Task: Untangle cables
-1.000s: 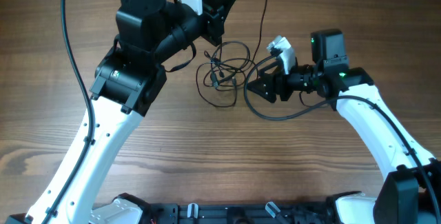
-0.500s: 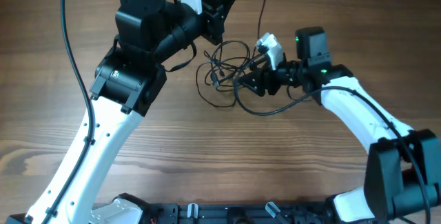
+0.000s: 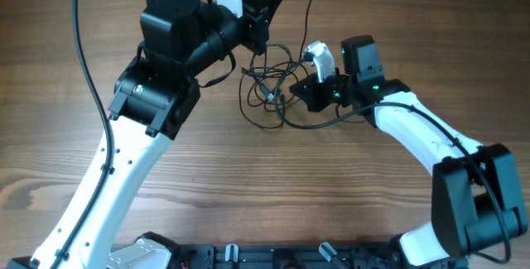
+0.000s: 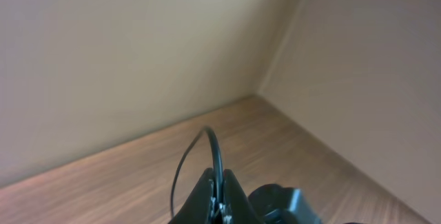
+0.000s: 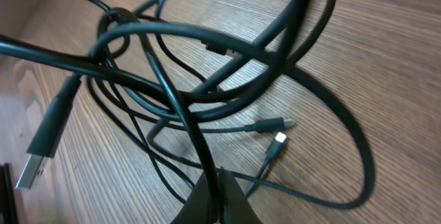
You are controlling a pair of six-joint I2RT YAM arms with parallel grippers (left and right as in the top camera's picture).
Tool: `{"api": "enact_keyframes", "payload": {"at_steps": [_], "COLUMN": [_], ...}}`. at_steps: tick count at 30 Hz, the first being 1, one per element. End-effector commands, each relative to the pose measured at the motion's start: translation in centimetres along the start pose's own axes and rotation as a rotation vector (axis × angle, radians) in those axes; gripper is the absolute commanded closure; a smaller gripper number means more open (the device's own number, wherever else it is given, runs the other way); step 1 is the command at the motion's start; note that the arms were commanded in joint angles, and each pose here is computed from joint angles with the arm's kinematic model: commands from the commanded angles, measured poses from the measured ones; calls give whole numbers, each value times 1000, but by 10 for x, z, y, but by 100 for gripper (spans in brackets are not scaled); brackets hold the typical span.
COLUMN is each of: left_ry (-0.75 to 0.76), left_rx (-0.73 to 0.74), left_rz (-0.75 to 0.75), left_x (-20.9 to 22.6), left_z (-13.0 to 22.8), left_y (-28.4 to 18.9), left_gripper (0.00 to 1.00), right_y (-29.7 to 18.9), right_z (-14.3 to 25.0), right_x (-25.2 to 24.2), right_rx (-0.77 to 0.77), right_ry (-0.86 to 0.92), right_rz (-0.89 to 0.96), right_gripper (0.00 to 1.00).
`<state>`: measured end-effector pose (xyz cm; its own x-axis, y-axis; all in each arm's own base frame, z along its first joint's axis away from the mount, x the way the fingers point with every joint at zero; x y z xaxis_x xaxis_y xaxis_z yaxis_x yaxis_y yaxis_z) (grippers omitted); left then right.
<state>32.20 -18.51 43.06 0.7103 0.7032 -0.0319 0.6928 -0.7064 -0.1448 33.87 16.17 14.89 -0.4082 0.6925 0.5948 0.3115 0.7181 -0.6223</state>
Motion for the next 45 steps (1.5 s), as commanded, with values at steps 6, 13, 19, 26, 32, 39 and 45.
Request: {"api": "enact_keyframes", "payload": {"at_steps": [6, 13, 19, 26, 32, 39, 45], "left_ry": [-25, -92, -122, -211, -214, -247, -281], "left_rx": [219, 411, 514, 562, 534, 432, 381], "left_rz": [-117, -108, -136, -279, -395, -597, -615], "left_x": [36, 52, 72, 133, 173, 219, 239], "left_z": [57, 123, 156, 166, 153, 122, 119], "left_y": [34, 73, 79, 39, -5, -90, -123], "left_gripper": [96, 96, 96, 96, 96, 96, 96], "right_y": [-96, -167, -205, -253, -278, -279, -288], "right_z": [-13, -11, -2, 8, 18, 34, 49], "right_x": [62, 80, 41, -16, -60, -128, -144], "right_rx": [-196, -451, -546, -649, -697, -647, -654], "right_ry": [-58, 5, 191, 444, 634, 888, 998], "right_rz": [54, 293, 551, 731, 843, 922, 1018], "right_gripper": [96, 96, 96, 96, 96, 96, 96]}}
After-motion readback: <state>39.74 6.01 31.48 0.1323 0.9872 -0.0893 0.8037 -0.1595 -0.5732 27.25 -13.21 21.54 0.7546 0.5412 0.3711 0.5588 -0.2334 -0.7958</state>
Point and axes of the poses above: each gripper's point midway between its finger pads, its own y axis out along the fingers, its own x axis along the line the jaws close on, z = x × y, the point moved 8 cm from there along -y, back along the fingers, and after that the axes turned 13 degrees about y, right-handed, at the moved point
